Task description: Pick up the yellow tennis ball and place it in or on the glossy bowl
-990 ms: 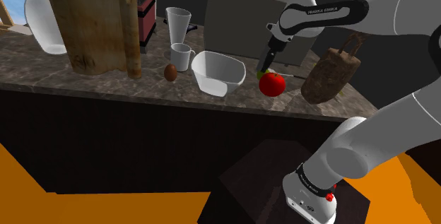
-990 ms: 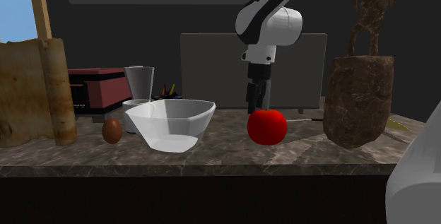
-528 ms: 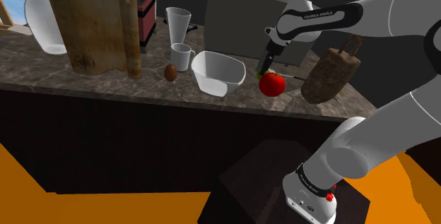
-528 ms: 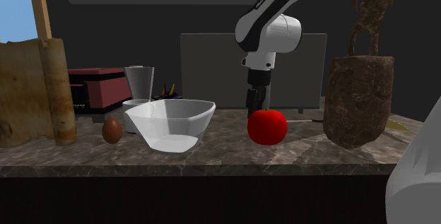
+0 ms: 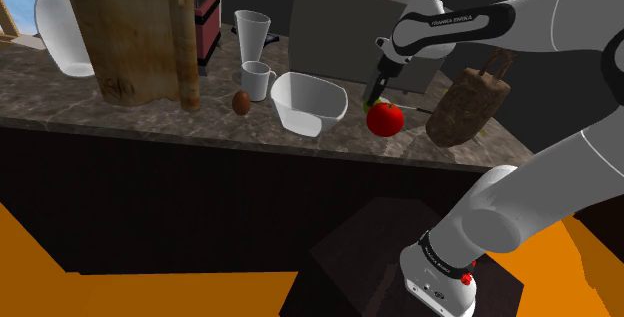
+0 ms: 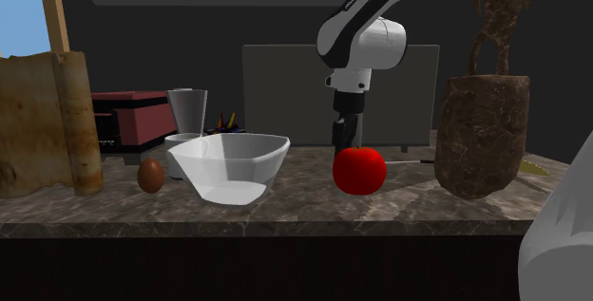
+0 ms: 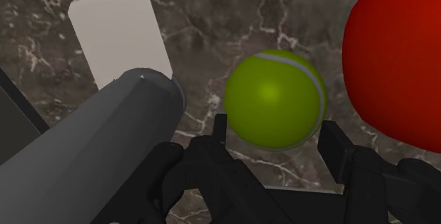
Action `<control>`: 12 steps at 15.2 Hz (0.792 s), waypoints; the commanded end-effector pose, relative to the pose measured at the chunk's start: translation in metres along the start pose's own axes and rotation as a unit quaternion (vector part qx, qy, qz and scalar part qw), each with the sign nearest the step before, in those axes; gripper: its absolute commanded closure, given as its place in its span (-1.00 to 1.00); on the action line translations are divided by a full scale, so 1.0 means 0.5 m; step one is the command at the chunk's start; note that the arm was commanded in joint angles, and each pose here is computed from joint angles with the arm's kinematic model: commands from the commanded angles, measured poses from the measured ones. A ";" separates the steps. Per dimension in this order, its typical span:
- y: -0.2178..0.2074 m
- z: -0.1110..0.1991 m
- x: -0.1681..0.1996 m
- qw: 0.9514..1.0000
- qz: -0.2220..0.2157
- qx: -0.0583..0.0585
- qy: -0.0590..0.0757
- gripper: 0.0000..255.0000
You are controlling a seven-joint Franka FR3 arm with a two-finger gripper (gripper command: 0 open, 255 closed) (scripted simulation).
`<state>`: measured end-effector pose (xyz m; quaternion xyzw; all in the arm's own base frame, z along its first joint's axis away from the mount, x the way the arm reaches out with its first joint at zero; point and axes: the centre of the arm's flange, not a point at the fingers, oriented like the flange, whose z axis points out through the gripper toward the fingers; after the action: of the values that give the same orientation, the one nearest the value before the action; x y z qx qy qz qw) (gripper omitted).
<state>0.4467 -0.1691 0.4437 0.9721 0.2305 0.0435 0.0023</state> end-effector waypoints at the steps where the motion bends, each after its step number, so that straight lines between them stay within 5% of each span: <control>1: -0.004 0.007 -0.001 1.000 -0.001 0.004 -0.004 1.00; 12: -0.001 -0.065 0.007 1.000 -0.001 0.004 -0.004 1.00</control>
<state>0.4474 -0.1683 0.4711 0.9721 0.2314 0.0392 -0.0004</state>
